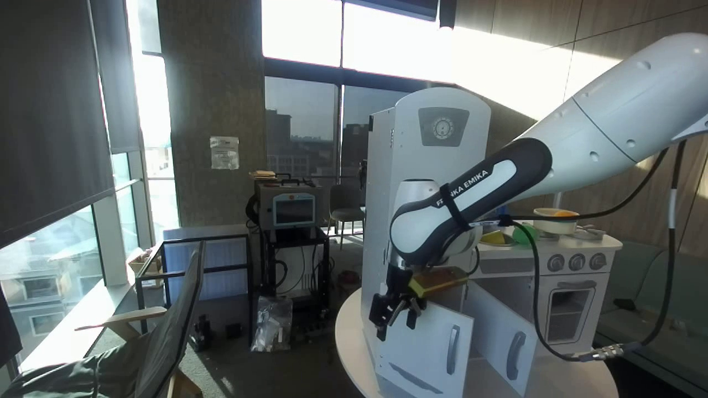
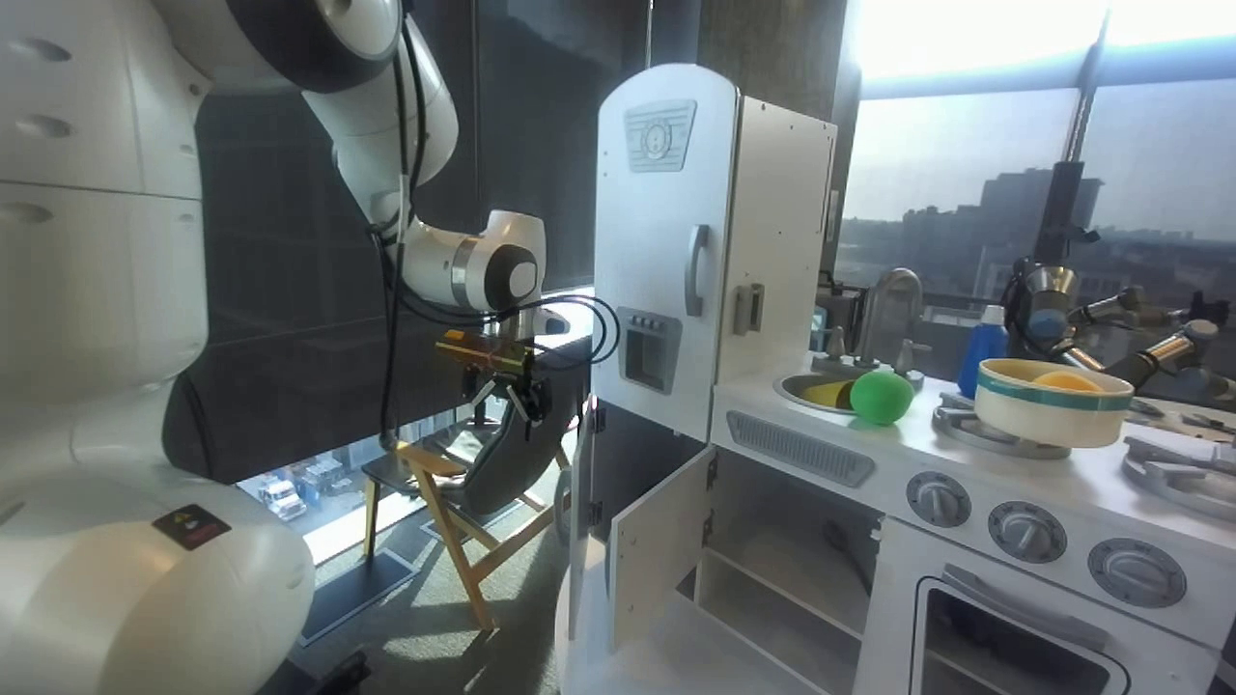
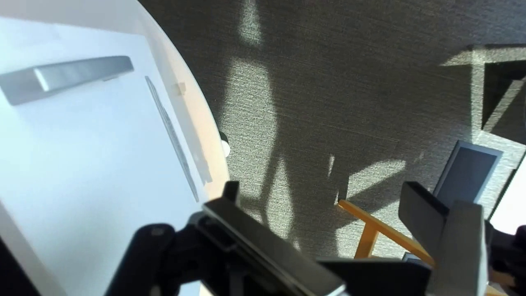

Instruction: Close all three cabinet doors

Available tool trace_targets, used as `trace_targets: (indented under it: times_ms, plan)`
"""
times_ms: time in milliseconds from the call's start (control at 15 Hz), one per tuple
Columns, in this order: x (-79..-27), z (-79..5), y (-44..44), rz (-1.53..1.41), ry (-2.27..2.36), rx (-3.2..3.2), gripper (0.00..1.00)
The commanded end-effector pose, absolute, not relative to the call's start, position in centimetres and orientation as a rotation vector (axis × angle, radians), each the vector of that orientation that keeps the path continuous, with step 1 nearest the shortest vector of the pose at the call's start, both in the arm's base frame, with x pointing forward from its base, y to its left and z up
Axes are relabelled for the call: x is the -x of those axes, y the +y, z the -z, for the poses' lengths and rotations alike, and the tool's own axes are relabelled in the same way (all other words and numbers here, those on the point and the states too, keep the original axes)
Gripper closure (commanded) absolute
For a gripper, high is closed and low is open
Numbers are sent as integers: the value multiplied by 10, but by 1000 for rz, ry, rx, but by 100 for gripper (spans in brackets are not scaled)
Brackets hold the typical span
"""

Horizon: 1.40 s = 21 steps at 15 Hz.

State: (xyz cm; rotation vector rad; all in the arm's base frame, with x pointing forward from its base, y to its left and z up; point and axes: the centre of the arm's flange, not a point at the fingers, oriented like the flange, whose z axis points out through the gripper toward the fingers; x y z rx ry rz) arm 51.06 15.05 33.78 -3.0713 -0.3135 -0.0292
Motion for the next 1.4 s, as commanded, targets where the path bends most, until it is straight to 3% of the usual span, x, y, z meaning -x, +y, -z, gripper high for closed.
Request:
trace_targets:
  times_ms: [0,800,1333]
  plan:
    - [-475,-333,129,198,-366,3110,0]
    - [-493,-313,7,389,-200,3274,0]
    - [-474,-326,16,389,-172,3268,0]
